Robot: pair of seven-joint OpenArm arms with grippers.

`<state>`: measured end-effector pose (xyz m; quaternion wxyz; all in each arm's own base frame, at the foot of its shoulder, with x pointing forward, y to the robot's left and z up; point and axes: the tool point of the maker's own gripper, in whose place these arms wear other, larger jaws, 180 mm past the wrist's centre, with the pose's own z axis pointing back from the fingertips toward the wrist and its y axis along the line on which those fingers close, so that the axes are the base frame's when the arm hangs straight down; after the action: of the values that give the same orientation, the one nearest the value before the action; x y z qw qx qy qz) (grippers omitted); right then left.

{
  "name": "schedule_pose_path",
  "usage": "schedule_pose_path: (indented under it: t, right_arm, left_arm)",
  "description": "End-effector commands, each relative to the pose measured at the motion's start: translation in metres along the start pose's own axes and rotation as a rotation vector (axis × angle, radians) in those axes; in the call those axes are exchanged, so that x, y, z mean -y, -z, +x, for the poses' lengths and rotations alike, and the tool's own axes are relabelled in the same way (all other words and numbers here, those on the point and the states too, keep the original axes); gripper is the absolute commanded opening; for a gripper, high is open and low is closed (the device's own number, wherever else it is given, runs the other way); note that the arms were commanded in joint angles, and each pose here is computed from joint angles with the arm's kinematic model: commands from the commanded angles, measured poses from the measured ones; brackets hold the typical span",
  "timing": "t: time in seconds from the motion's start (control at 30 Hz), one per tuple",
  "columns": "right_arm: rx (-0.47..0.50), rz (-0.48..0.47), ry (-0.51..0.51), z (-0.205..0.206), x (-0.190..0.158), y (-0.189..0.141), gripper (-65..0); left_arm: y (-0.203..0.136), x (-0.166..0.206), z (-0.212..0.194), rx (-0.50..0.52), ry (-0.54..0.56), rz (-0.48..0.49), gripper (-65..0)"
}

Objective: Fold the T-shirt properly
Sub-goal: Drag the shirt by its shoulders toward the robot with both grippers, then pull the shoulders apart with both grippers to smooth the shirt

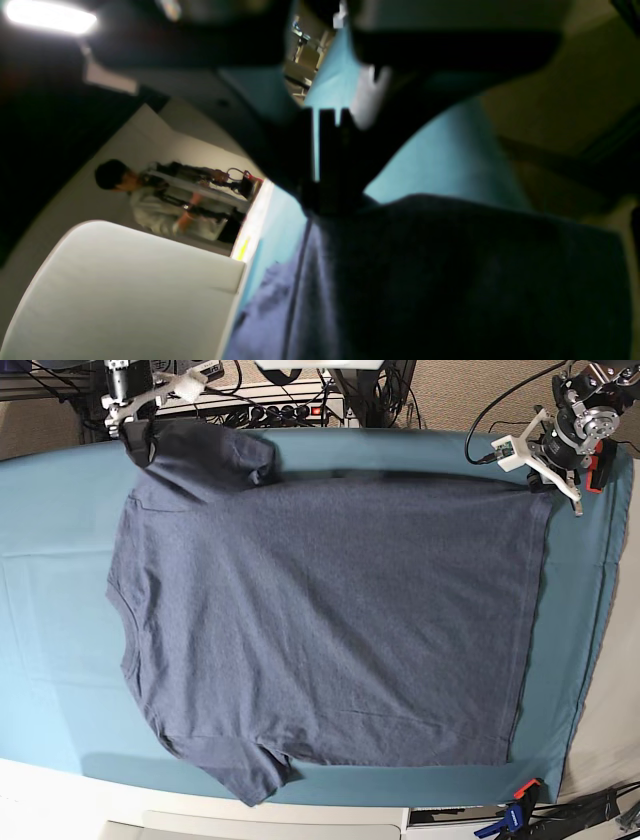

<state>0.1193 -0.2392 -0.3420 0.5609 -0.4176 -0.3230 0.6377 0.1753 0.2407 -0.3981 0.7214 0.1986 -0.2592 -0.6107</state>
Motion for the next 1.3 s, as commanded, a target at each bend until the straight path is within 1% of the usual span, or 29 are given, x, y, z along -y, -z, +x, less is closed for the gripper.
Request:
schedule_pose_path:
  t: [0.0, 0.13, 0.27, 0.47, 0.6, 0.67, 0.83, 1.13, 1.27]
  right_arm:
    - [-0.003, -0.016, -0.006, -0.002, 0.005, -0.004, -65.0]
    - [-0.001, 0.009, -0.030, -0.002, -0.002, -0.013, -65.0]
    - [0.001, 0.038, -0.031, -0.002, -0.009, -0.021, -65.0]
    - [0.006, 0.056, -0.044, -0.001, -0.014, -0.028, -65.0]
    - [0.007, 0.069, -0.046, -0.001, -0.017, -0.031, -65.0]
    - [0.006, 0.077, -0.046, -0.001, -0.019, -0.034, -65.0]
    - [0.004, 0.096, -0.056, -0.002, -0.023, -0.040, -65.0]
    - [-0.003, 0.124, -0.054, -0.003, -0.030, -0.049, -65.0]
    - [0.003, 0.136, -0.065, -0.002, -0.032, -0.054, -65.0]
  left_arm:
    - [-0.003, -0.010, -0.003, -0.011, 0.002, 0.022, -65.0]
    - [-0.006, -0.011, -0.004, -0.044, -0.020, 0.019, -65.0]
    - [-0.012, -0.010, 0.003, -0.041, -0.024, 0.017, -65.0]
    - [-0.024, 0.012, 0.011, -0.020, -0.025, -0.034, -65.0]
    - [-0.029, 0.026, 0.006, -0.037, -0.006, -0.062, -65.0]
    - [-0.032, 0.031, 0.004, -0.045, -0.008, -0.060, -65.0]
    - [-0.040, 0.042, -0.003, -0.071, 0.026, -0.057, -65.0]
    - [-0.051, 0.063, -0.010, -0.099, 0.030, -0.104, -65.0]
    - [-0.053, 0.062, -0.011, -0.105, 0.045, -0.079, -65.0]
